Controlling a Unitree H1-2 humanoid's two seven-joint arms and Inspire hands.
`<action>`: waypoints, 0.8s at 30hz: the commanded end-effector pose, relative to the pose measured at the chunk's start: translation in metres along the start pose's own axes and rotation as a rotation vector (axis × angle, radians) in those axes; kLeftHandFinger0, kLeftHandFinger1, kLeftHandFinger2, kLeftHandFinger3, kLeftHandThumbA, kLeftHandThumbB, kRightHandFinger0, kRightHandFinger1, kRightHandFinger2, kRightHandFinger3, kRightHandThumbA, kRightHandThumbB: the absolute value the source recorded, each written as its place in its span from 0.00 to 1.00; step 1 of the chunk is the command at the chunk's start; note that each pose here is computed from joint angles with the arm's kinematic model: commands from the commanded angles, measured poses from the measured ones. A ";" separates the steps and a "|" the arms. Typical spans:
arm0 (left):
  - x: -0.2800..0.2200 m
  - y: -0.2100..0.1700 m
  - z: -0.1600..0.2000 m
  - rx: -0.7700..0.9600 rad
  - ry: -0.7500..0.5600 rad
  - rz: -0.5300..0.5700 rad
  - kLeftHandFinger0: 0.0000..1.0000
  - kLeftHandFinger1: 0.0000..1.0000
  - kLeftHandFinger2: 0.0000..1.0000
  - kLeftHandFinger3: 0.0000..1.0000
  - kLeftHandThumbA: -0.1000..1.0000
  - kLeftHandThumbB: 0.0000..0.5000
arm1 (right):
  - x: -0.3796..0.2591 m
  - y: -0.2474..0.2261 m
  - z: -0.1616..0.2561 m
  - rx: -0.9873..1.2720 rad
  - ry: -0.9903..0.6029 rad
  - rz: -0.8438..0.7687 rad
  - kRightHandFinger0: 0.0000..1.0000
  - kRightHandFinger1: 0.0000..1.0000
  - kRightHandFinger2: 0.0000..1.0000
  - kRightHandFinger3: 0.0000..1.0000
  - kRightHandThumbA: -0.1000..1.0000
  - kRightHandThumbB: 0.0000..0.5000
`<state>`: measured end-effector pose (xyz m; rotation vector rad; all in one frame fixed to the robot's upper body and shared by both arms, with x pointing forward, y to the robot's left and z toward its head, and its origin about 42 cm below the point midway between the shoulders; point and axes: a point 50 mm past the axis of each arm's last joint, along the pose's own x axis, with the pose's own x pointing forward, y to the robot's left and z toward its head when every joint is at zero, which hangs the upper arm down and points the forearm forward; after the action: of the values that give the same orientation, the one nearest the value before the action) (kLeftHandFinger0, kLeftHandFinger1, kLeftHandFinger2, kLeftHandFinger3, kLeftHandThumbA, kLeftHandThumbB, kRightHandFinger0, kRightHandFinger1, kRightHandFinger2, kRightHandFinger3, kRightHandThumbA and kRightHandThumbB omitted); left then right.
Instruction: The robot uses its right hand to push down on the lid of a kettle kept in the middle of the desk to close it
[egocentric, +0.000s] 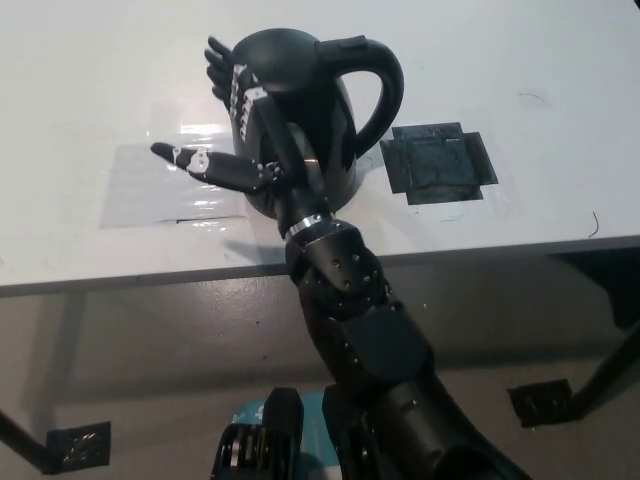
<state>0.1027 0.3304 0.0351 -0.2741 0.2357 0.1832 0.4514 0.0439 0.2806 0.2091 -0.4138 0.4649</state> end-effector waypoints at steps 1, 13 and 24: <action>-0.015 0.004 0.017 0.054 -0.008 0.034 1.00 1.00 0.90 1.00 0.31 0.25 | -0.011 0.057 0.160 0.034 -0.346 0.414 1.00 1.00 1.00 1.00 0.92 0.43; -0.008 0.006 0.020 0.060 -0.027 0.031 1.00 1.00 0.91 1.00 0.22 0.16 | -0.144 0.020 0.205 -0.174 -0.499 0.482 1.00 1.00 1.00 1.00 1.00 0.35; 0.007 0.009 0.028 0.074 -0.064 0.003 1.00 1.00 0.90 1.00 0.26 0.18 | -0.247 -0.082 0.158 -0.280 -0.228 0.275 1.00 1.00 1.00 1.00 0.98 0.39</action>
<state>0.1061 0.3301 0.0344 -0.2742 0.2492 0.1781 0.3438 -0.1054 0.2692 0.0551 -0.5799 0.4219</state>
